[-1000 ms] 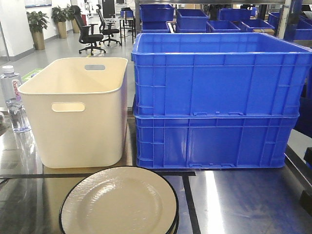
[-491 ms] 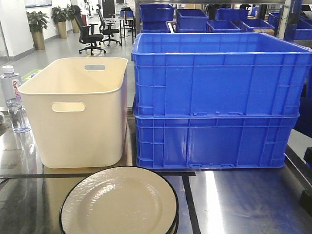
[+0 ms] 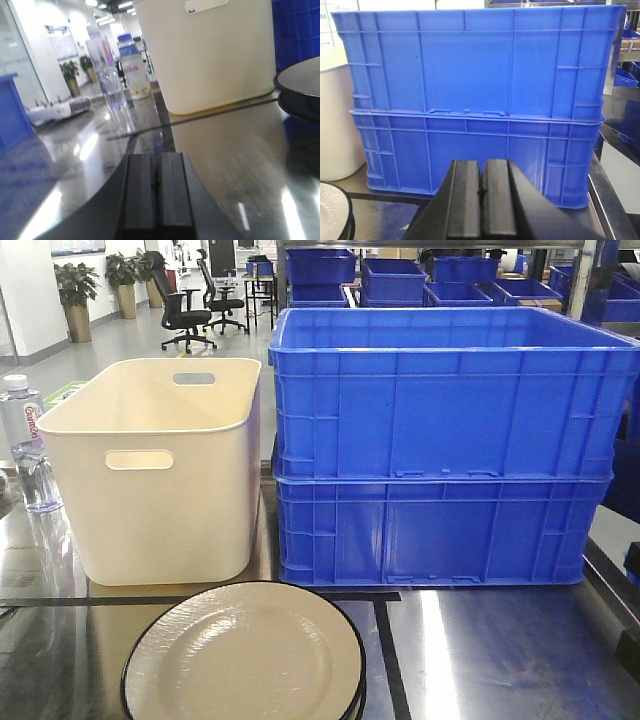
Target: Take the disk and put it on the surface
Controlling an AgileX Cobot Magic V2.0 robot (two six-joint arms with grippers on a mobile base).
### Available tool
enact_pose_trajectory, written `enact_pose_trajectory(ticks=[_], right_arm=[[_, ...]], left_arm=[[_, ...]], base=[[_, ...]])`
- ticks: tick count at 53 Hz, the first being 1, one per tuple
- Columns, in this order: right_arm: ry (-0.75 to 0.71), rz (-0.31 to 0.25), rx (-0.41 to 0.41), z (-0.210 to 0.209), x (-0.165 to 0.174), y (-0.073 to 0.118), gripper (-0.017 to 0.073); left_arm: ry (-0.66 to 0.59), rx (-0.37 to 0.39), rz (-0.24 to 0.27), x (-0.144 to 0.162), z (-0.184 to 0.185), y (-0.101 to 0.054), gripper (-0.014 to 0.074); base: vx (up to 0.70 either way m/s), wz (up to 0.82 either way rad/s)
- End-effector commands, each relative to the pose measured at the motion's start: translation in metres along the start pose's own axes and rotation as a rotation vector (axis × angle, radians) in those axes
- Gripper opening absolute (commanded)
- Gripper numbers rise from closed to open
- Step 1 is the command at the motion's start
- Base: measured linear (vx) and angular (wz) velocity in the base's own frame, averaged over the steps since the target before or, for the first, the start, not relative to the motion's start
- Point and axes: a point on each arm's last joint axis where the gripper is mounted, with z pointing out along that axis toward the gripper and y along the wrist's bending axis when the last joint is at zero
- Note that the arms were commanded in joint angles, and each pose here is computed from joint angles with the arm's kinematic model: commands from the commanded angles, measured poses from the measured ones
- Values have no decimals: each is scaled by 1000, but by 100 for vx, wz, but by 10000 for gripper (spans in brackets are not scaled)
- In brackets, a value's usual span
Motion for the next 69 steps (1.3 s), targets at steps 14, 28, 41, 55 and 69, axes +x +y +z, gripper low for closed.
enact_pose_trajectory(ticks=[14,28,41,55,69], right_arm=[[-81,-9,42,-2,-16,-4,-9],[-81,-9,42,-2,-16,-4,-9],[-81,-9,42,-2,-16,-4,-9],[-79,-52,28,-2,-16,-2,-9],[-62,36,-31,-25,28,-2,-9]], left_arm=[[-1,2,-118,4,-1,-1,-5],[-1,2,-118,4,-1,-1,-5],[-1,2,-118,4,-1,-1,-5],[-1,2,-118,4,-1,-1,-5],[0,2,-118,4,-1,-1,-5]], base=[[0,0],[0,0],[0,0],[0,0],[0,0]])
